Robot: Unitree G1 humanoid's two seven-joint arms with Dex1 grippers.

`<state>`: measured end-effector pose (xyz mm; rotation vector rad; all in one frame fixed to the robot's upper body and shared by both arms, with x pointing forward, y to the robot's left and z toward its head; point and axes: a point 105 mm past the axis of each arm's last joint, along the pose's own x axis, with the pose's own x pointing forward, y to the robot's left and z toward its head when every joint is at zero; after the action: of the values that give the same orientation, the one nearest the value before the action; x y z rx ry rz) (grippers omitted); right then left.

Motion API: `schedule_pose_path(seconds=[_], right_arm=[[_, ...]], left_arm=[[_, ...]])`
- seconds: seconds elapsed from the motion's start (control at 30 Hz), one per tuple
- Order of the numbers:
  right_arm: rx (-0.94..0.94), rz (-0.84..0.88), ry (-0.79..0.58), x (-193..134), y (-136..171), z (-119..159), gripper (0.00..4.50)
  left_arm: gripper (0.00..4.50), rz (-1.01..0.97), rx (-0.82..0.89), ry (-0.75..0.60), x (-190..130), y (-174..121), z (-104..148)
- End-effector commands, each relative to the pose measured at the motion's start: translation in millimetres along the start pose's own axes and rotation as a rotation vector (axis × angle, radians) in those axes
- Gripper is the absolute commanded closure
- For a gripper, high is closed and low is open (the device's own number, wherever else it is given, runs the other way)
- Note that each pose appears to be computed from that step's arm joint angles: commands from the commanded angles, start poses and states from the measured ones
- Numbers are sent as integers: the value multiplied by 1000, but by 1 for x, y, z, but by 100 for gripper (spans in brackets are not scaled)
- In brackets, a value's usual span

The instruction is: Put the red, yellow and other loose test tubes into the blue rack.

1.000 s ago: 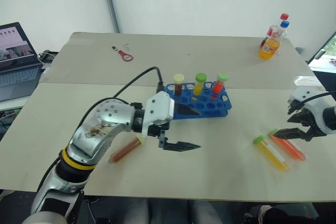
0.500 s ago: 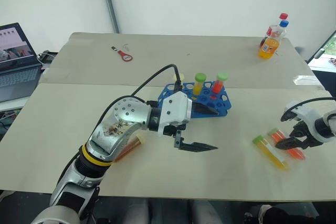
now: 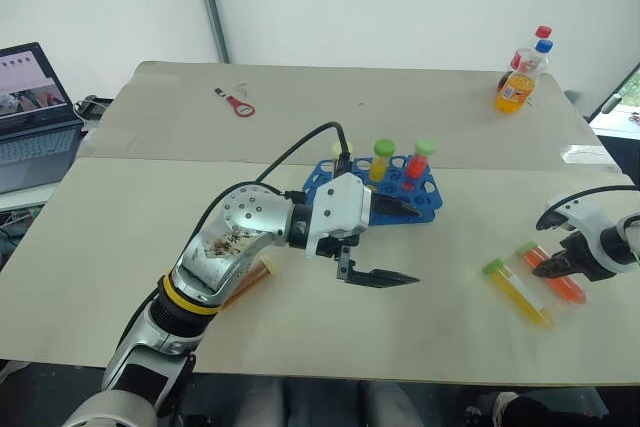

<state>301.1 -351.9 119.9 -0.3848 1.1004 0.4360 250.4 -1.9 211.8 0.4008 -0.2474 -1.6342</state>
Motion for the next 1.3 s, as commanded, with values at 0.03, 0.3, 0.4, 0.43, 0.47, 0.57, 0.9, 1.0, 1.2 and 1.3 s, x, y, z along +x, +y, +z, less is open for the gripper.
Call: schedule_pose_path(seconds=[0.03, 0.3, 0.4, 0.43, 0.47, 0.57, 0.9, 1.0, 1.2, 1.3], right_arm=[[-102, -57, -247, -43, 3, 52, 351], [-190, -130, -986, -86, 74, 150, 351], [-180, -163, -1157, -86, 91, 159, 351], [-174, -167, -1201, -85, 95, 161, 351], [-163, -175, -1228, -82, 100, 161, 351], [-110, -213, -1314, -67, 110, 164, 351], [-31, -256, -1356, -34, 115, 161, 351], [-9, -261, -1350, -26, 116, 159, 351], [-6, -300, -1329, -11, 112, 154, 351], [-4, -305, -1330, -7, 112, 155, 351]], left_arm=[[0, 66, -13, 15, -23, 5, -1], [0, 357, -53, 101, -79, 28, -23], [0, 384, -67, 107, -84, 29, -24], [0, 388, -74, 103, -84, 29, -24], [0, 388, -78, 99, -83, 29, -22], [0, 379, -107, 77, -79, 27, -16], [0, 333, -163, 46, -71, 23, -5], [0, 323, -163, 59, -70, 21, -7], [0, 320, -163, 69, -71, 21, -11], [0, 317, -164, 72, -72, 20, -13]])
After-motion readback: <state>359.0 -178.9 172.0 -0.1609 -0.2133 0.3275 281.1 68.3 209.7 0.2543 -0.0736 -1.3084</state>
